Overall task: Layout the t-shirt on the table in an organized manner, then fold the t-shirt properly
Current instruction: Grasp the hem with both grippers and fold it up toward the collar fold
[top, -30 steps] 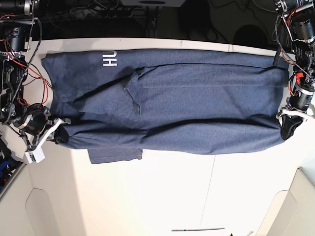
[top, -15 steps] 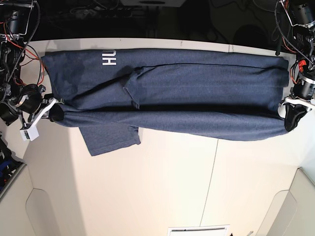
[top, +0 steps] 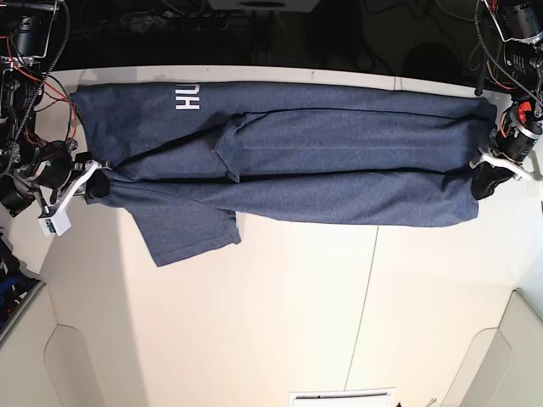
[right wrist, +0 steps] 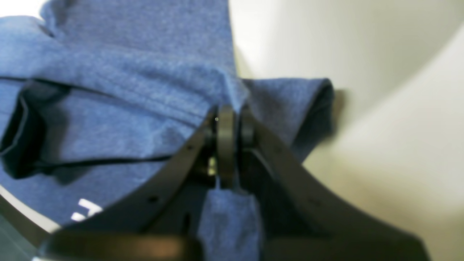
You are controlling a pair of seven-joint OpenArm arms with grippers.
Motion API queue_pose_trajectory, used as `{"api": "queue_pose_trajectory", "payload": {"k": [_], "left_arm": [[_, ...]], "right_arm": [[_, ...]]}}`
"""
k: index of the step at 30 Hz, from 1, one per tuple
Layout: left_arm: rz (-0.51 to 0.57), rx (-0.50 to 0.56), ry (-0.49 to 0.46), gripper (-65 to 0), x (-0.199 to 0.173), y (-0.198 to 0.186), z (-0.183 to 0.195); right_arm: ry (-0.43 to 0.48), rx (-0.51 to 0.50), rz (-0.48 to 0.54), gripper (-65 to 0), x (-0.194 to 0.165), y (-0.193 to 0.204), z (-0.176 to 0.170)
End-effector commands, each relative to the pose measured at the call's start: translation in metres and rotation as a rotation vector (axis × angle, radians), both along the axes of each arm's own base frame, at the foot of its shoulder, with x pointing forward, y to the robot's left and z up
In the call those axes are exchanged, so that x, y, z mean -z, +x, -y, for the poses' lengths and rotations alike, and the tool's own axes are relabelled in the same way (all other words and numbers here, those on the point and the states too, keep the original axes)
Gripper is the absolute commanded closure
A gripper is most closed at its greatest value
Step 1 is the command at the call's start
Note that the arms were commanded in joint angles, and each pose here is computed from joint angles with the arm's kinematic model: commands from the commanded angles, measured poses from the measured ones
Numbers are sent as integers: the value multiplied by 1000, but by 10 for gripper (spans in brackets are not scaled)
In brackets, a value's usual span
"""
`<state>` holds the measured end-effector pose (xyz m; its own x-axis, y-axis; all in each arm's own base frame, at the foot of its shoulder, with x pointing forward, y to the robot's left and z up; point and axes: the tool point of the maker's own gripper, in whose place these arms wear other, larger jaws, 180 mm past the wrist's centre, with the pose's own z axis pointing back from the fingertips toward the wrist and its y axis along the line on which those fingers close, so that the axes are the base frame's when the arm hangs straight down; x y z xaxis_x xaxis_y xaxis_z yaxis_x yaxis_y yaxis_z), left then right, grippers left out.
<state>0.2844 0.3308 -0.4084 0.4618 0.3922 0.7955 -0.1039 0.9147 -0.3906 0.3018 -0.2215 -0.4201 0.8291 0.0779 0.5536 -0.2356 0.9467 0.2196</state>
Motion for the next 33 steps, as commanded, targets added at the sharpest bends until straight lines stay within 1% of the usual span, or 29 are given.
{"api": "queue_pose_trajectory", "payload": {"k": [1, 3, 5, 9, 10, 12, 17, 24, 30, 31, 32, 33], "left_arm": [[49, 6, 14, 0, -17, 9, -7], [24, 16, 11, 0, -13, 6, -5], [23, 14, -7, 0, -13, 6, -4], [108, -63, -83, 0, -31, 5, -17], [130, -84, -94, 0, -37, 3, -23], [146, -111, -83, 0, -44, -2, -32], [130, -127, -70, 0, -45, -12, -40], [57, -92, -83, 0, -33, -17, -33], [50, -90, -76, 0, -31, -18, -33], [51, -90, -76, -18, -31, -18, -33], [51, -90, -76, -73, -32, -18, -33], [53, -91, -77, -122, -32, -18, -33]], "right_arm": [[-21, 12, 44, 0, -13, 11, 9], [-39, 10, 39, 0, -12, 10, 12], [-55, 9, 35, 0, -11, 9, 14], [-57, 9, 34, 0, -10, 9, 14], [-57, 10, 33, 0, -10, 9, 14], [-57, 12, 33, 0, -10, 9, 14], [-56, 12, 34, 0, -11, 9, 14], [-56, 12, 33, 0, -10, 9, 14], [-56, 11, 34, 0, -10, 9, 14], [-56, 11, 34, -90, -11, 9, 14], [-56, 11, 35, -187, -11, 9, 14], [-56, 11, 34, -246, -11, 9, 14]]}}
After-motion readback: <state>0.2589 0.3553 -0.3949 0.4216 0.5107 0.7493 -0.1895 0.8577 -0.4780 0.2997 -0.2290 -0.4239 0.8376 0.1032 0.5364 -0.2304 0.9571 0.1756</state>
